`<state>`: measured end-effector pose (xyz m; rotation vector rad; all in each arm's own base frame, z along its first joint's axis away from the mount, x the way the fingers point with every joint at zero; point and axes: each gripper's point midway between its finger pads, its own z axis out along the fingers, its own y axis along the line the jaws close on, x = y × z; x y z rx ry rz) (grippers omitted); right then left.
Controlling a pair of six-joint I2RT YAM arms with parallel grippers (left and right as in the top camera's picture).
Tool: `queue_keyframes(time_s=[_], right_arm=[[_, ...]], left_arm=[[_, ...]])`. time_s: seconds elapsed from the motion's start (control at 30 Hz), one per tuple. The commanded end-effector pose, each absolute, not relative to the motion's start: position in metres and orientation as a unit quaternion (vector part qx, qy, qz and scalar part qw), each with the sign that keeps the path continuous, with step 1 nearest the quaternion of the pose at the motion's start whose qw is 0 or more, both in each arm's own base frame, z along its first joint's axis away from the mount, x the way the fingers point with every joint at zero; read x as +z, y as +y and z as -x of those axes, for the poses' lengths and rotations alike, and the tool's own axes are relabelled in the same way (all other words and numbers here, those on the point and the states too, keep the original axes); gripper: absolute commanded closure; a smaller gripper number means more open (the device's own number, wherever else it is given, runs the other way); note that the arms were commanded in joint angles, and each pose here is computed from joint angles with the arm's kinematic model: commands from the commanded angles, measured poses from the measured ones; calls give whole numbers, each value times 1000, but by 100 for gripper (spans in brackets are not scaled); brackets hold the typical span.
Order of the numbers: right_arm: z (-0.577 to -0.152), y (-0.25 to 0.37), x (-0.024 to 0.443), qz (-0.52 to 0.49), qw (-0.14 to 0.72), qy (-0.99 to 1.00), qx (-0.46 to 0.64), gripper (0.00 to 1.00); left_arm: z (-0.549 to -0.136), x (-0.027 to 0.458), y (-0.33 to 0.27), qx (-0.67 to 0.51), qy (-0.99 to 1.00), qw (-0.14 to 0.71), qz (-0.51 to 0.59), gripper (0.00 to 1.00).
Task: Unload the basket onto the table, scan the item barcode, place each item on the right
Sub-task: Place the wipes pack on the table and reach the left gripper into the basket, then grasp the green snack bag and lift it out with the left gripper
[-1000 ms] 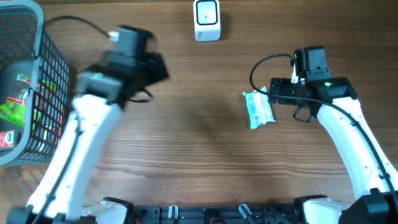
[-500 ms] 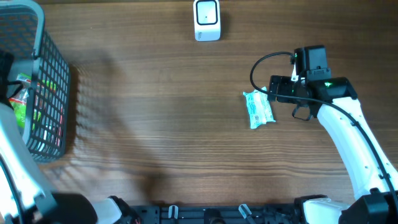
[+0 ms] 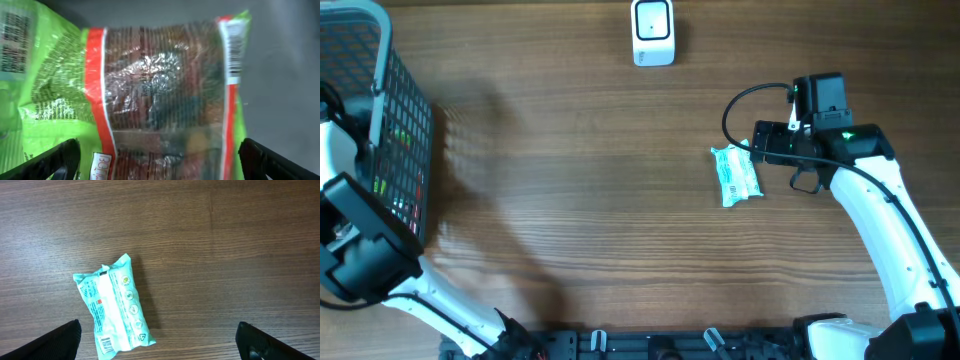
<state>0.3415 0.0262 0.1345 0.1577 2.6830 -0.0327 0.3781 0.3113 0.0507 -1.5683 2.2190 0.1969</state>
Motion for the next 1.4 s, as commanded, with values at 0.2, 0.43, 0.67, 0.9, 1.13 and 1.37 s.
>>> queue_keyframes(time_s=[0.2, 0.43, 0.67, 0.9, 1.13, 1.37], right_arm=[[-345, 29, 142, -63, 237, 970, -1, 0], [-345, 29, 142, -63, 237, 970, -1, 0], [-345, 29, 142, -63, 236, 970, -1, 0], [-345, 29, 142, -63, 236, 970, -1, 0], [-346, 30, 142, -63, 237, 970, -1, 0], [-346, 30, 142, -63, 238, 969, -1, 0]], left_arm=[[-362, -19, 301, 70, 823, 122, 551, 54], [-382, 167, 332, 116, 773, 302, 546, 94], [-355, 397, 230, 37, 705, 540, 459, 96], [-370, 303, -40, -107, 912, 345, 197, 96], [-340, 102, -168, -36, 995, 92, -1, 96], [-337, 47, -204, -22, 997, 60, -46, 16]])
